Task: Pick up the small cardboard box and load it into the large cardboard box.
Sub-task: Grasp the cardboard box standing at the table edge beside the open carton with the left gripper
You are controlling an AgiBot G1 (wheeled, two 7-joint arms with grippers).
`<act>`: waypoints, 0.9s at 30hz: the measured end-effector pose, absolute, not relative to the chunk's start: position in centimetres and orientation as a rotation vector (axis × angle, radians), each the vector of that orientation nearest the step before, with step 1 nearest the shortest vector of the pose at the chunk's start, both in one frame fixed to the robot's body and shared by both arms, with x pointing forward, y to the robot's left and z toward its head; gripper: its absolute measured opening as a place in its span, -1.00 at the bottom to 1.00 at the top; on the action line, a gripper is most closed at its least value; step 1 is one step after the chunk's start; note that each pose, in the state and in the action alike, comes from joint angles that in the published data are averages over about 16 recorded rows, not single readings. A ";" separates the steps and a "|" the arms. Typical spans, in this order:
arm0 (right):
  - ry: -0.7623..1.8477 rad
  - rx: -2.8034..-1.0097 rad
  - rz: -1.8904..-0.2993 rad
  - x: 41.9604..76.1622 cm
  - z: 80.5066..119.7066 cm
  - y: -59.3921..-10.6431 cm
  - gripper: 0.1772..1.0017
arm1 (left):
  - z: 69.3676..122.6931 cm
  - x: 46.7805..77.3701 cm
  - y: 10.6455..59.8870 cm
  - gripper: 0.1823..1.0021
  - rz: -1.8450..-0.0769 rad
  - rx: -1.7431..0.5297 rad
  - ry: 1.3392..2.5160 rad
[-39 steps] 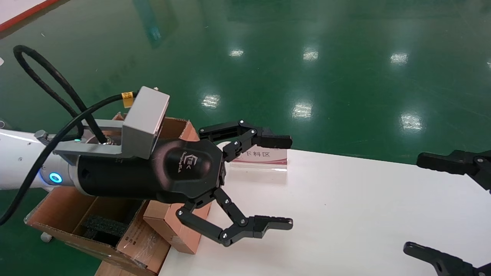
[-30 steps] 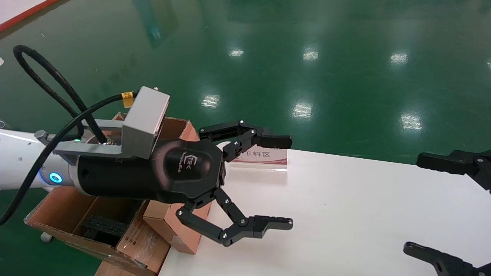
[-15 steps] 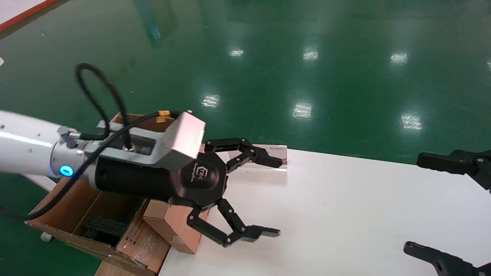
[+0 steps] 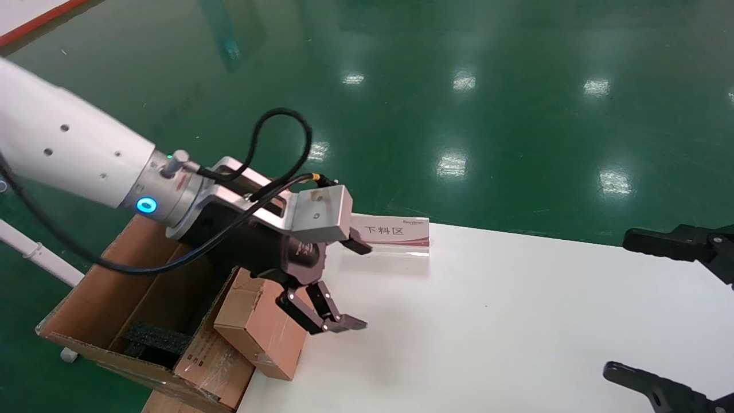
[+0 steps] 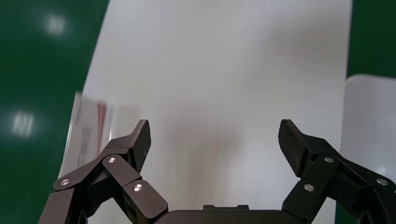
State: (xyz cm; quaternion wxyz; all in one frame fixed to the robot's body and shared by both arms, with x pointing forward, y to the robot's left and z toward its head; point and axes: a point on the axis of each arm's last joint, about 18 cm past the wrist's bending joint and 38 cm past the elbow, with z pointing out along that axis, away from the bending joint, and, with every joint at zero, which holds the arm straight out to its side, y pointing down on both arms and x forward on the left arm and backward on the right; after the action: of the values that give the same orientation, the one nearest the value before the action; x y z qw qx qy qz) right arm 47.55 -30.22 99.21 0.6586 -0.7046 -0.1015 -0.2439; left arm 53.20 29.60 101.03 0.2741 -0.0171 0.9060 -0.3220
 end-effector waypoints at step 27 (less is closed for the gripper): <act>-0.230 -1.595 -0.552 47.5 99.2 -30.2 1.00 | 102.6 54.5 32.9 1.00 -0.409 -0.737 2.440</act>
State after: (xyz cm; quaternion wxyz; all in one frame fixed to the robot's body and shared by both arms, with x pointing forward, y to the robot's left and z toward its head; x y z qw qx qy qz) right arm 47.55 -30.22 99.21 0.6586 -0.7046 -0.1016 -0.2439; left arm 54.52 32.87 102.57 0.2762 -0.2745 0.9084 -0.1522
